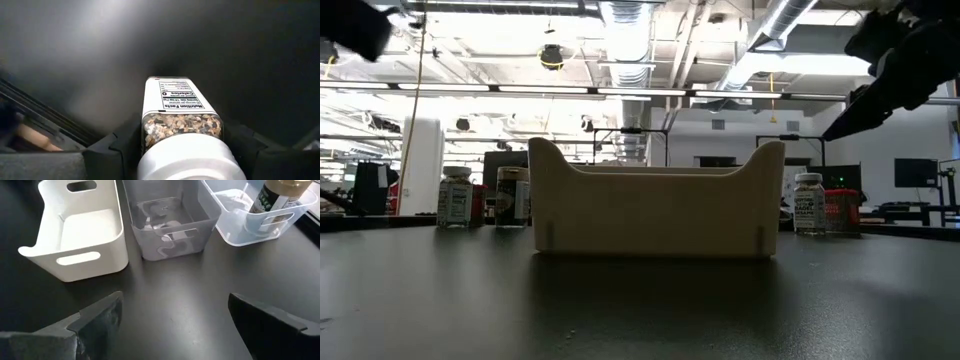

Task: Sort spices by type
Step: Put the bottom left white seasoning bottle into the black transparent bin

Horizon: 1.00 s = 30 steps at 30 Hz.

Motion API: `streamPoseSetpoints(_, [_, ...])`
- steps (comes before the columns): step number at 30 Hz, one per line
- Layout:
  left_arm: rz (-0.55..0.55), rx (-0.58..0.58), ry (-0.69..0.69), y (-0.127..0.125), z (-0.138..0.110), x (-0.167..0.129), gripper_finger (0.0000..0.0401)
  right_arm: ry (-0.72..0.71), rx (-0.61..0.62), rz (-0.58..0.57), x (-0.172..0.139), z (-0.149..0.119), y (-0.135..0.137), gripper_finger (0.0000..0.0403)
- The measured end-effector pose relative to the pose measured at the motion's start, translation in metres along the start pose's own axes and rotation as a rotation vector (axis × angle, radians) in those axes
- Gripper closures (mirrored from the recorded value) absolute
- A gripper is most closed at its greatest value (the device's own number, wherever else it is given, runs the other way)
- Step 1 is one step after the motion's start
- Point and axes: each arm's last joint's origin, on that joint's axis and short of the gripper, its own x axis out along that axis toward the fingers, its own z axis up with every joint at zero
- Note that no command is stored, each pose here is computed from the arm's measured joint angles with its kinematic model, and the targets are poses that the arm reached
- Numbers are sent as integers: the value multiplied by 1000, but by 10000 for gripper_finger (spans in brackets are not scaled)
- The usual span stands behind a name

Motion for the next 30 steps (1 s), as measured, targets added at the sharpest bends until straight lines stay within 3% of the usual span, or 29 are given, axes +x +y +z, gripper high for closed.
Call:
streamPoseSetpoints(5, [-29,40,-94,-2,31,-19,208,4,-13,16,0,0,0,14])
streamPoseSetpoints(18, [41,131,-306,20,118,-81,208,-22,-2,23,0,2,1,14])
streamPoseSetpoints(25, [179,407,-310,14,195,-106,208,-23,69,26,0,3,1,14])
streamPoseSetpoints(30, [190,526,-302,9,248,-113,208,-23,69,26,0,3,1,14])
